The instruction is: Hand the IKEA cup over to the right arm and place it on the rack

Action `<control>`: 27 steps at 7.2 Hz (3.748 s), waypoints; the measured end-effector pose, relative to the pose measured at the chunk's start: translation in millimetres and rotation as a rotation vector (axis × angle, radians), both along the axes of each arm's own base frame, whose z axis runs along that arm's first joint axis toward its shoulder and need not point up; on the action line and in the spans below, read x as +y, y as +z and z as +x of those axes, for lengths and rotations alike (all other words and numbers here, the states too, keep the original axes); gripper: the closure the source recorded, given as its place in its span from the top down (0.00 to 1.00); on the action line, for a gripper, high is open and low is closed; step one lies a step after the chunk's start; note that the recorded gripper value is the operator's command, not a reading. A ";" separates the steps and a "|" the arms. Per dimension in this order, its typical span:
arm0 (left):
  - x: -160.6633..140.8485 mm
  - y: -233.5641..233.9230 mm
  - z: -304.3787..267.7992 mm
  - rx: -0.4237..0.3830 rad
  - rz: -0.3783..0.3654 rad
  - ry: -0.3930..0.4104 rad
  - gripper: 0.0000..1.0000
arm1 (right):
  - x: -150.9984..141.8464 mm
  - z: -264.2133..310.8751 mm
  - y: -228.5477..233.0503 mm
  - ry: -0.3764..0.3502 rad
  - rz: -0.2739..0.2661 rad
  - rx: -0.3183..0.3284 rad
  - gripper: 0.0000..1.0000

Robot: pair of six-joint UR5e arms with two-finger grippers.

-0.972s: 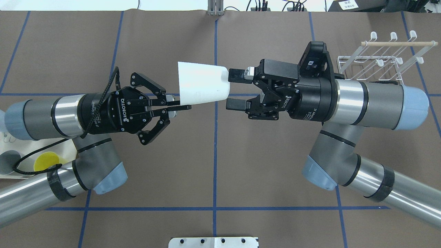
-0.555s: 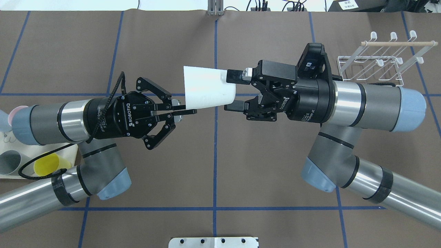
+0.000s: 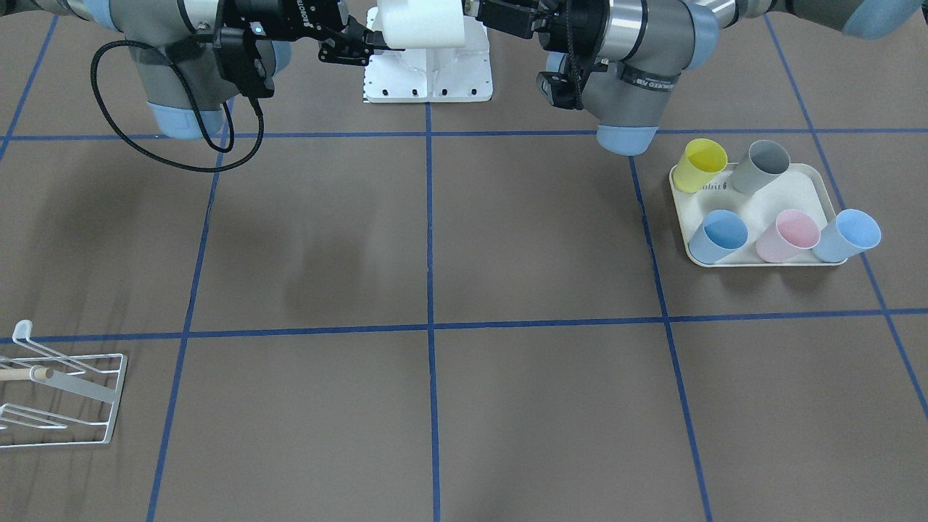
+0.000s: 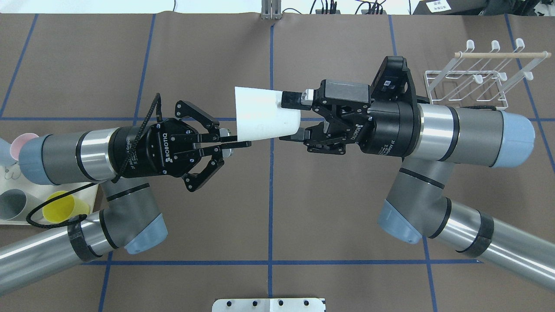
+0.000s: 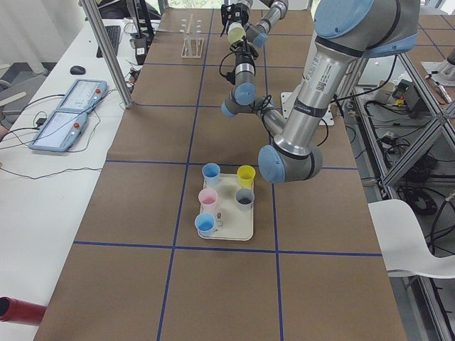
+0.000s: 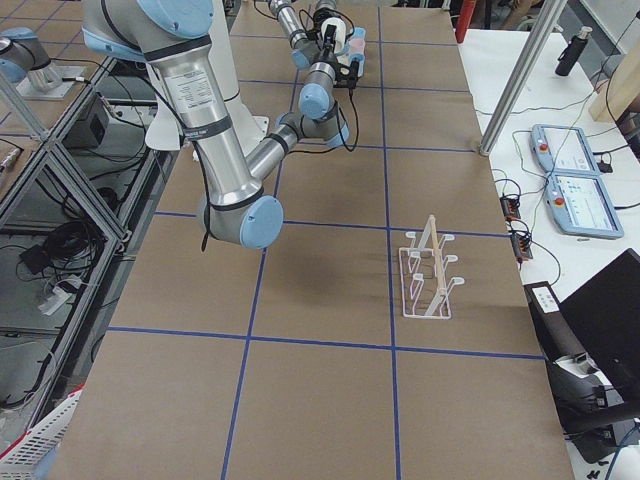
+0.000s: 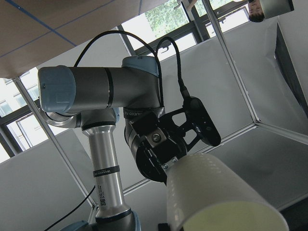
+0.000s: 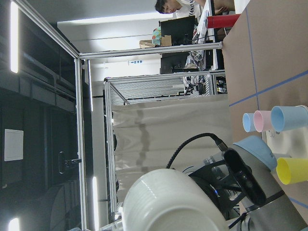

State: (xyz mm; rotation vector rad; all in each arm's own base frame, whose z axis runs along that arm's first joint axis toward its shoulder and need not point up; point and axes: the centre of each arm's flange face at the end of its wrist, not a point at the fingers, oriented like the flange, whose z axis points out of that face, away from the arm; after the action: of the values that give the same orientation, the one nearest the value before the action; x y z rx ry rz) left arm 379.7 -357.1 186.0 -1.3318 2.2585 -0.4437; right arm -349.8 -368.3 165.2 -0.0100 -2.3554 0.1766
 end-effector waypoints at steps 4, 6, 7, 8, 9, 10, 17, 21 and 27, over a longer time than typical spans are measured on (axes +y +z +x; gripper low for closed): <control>3.7 0.7 3.3 0.001 0.002 0.008 0.40 | 1.3 1.9 0.1 0.001 0.008 -0.014 0.39; 4.3 0.2 2.9 0.002 0.004 0.007 1.00 | 1.6 3.3 2.0 0.003 0.013 -0.024 0.29; 5.1 -1.3 1.1 0.005 0.005 0.007 1.00 | 1.5 3.9 2.1 0.004 0.015 -0.026 0.29; 5.6 -3.3 -3.4 0.011 0.009 0.003 1.00 | 1.3 4.6 2.2 0.006 0.016 -0.027 0.29; 0.4 -0.6 -12.6 0.007 0.010 -0.017 1.00 | 0.8 7.4 2.6 0.009 0.017 -0.028 0.30; -11.1 9.3 -26.6 -0.012 0.004 -0.053 1.00 | -2.4 13.7 8.7 0.023 0.014 -0.020 0.30; -110.1 44.0 -85.4 -0.656 0.412 -0.461 1.00 | -122.6 171.4 179.3 0.385 -0.025 0.714 0.29; -159.6 124.2 -165.0 -1.008 0.629 -0.687 1.00 | -154.3 256.6 240.7 0.418 -0.019 1.092 0.25; -189.0 199.8 -245.3 -1.337 0.873 -0.689 1.00 | -164.5 267.3 256.5 0.213 0.078 1.449 0.24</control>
State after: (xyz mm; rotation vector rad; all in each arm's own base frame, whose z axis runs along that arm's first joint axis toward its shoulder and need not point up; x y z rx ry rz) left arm 134.5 -546.1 385.9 0.2650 1.3008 -0.3167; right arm -82.5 -532.8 421.7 0.3038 -0.9085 0.1209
